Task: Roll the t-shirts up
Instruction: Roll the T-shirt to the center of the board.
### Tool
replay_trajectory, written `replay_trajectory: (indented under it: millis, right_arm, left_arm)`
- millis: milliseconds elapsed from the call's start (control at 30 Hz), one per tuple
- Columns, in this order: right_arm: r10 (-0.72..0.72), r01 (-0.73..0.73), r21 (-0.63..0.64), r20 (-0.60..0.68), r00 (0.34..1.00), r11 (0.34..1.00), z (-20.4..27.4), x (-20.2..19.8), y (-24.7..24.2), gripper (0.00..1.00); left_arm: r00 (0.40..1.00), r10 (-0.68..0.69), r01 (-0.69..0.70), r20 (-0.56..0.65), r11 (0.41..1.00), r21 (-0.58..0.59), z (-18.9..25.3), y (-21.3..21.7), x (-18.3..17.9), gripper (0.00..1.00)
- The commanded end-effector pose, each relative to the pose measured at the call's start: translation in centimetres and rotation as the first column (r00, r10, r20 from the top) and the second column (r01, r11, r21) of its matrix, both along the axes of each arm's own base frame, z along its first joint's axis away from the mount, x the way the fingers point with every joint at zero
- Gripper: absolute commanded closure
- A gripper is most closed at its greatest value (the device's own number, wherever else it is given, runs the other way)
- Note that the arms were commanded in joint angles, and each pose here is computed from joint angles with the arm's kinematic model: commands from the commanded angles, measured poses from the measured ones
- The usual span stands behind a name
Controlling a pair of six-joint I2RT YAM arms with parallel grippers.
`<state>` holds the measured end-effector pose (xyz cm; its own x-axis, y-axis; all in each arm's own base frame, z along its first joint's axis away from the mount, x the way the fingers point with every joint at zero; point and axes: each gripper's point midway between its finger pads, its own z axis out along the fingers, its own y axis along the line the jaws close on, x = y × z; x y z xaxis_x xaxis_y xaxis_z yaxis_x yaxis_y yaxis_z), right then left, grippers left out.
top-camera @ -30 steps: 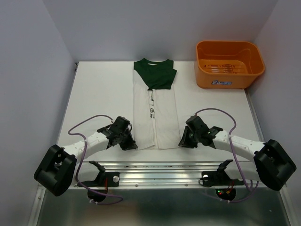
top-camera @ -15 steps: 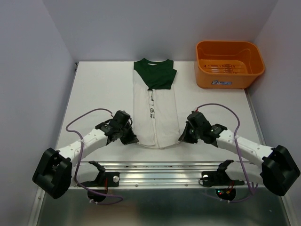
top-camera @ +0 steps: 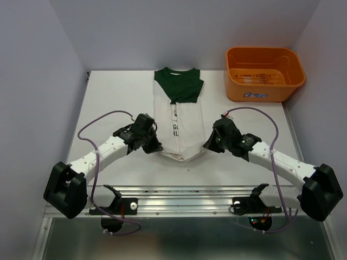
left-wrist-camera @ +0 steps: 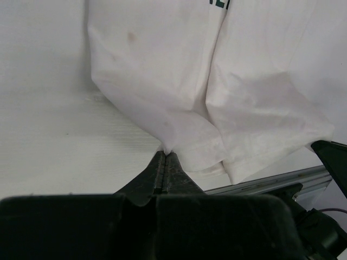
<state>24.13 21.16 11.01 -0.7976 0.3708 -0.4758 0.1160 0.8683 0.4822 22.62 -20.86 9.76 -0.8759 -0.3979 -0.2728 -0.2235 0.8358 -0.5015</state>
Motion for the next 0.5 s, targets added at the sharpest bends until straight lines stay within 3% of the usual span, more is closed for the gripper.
replay_trajectory:
  millis: [0, 267, 467]
  right_arm:
    - [-0.031, 0.033, -0.017, 0.066, 0.997, 0.999, 1.8, 1.8, 0.1, 0.99]
    - [-0.061, 0.064, -0.044, 0.067, 0.996, 0.997, 1.4, 2.6, -0.1, 0.99]
    - [-0.028, 0.029, -0.032, 0.024, 0.999, 0.999, 0.5, 1.4, 0.1, 0.99]
  left_arm:
    - [1.000, 0.007, -0.007, 0.018, 1.000, 0.028, 0.7, 0.2, 0.9, 1.00]
    - [0.990, 0.139, -0.139, 0.011, 0.990, 0.012, 1.3, 1.4, 0.9, 1.00]
    - [0.992, 0.114, -0.114, -0.051, 0.993, 0.000, -0.2, 1.9, -1.6, 1.00]
